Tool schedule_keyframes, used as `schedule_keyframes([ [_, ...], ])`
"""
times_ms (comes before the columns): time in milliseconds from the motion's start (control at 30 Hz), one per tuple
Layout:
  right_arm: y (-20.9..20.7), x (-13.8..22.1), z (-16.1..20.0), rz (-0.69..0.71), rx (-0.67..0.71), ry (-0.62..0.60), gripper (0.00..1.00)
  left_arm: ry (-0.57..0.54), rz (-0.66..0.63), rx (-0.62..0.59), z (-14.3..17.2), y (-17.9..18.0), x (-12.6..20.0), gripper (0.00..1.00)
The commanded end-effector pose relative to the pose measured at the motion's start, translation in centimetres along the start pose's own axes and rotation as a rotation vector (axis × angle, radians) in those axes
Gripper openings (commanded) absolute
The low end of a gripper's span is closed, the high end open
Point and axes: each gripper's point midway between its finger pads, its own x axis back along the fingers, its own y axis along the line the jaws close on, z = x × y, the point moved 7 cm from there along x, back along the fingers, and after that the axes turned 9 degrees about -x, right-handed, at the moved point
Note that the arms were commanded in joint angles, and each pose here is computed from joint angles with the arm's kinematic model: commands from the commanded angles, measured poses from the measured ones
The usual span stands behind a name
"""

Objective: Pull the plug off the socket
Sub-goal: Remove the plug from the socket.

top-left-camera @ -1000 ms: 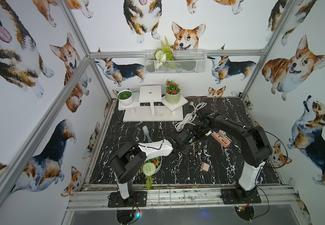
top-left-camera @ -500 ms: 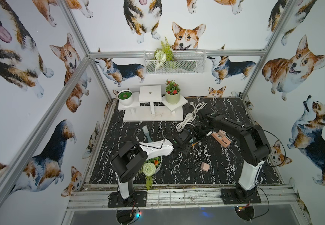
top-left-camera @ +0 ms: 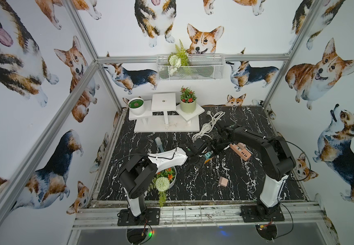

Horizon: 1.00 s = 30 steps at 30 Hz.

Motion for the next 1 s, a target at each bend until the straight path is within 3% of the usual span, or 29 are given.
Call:
schedule_keyframes([
  [0,-0.4,0.0,-0.3,0.016,-0.007,-0.021,0.00,0.069,0.017,-0.042,1.2,0.0,-0.2,0.40],
  [467,-0.2,-0.4,0.2,0.015,-0.008,-0.005,0.00,0.068,-0.030,-0.053,-0.2,0.5,-1.0,0.37],
  [733,0.7,-0.1,1.0,-0.035,-0.016,0.047,0.00,0.188,-0.021,-0.041,3.3,0.3,-3.0,0.34],
  [967,1.4,0.1,2.0,-0.106,-0.059,0.145,0.00,0.219,-0.020,-0.039,4.5,0.3,-3.4,0.34],
])
